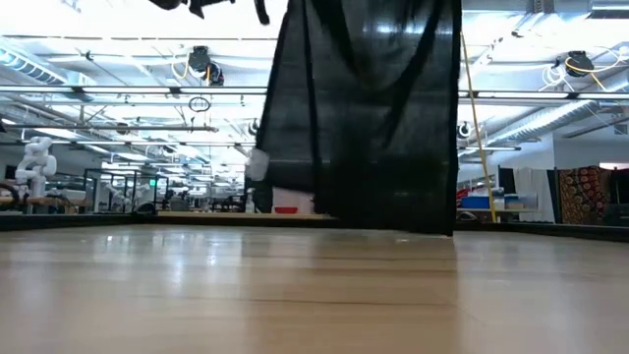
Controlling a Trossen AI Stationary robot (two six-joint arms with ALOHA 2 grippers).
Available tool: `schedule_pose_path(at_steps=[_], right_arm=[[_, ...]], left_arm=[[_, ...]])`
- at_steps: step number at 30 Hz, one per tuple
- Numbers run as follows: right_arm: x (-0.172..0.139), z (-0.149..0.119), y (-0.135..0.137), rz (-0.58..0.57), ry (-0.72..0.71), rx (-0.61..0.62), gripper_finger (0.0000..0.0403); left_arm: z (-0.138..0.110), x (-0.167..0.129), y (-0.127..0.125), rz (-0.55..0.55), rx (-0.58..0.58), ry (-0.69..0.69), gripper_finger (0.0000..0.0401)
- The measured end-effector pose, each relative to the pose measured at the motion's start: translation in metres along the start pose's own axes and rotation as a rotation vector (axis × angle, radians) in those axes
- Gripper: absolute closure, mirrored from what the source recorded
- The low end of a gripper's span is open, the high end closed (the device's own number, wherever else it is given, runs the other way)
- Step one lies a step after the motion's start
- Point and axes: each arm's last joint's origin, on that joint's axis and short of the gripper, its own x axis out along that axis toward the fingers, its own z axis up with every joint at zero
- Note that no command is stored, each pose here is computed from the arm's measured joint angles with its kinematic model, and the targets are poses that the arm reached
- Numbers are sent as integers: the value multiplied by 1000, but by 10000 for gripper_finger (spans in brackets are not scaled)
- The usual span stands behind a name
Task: Roll napkin
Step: Fold the black napkin
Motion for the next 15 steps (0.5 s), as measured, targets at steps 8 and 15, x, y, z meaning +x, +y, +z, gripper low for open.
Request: schedule_pose_path(at_steps=[8,15], right_arm=[[-5,3,2,199,69,-39,403],[-10,-46,-5,320,688,21,403]], left_arm=[[18,-12,-38,-299,-287,411,399],[-53,-51,-78,-185,-478,949,399]])
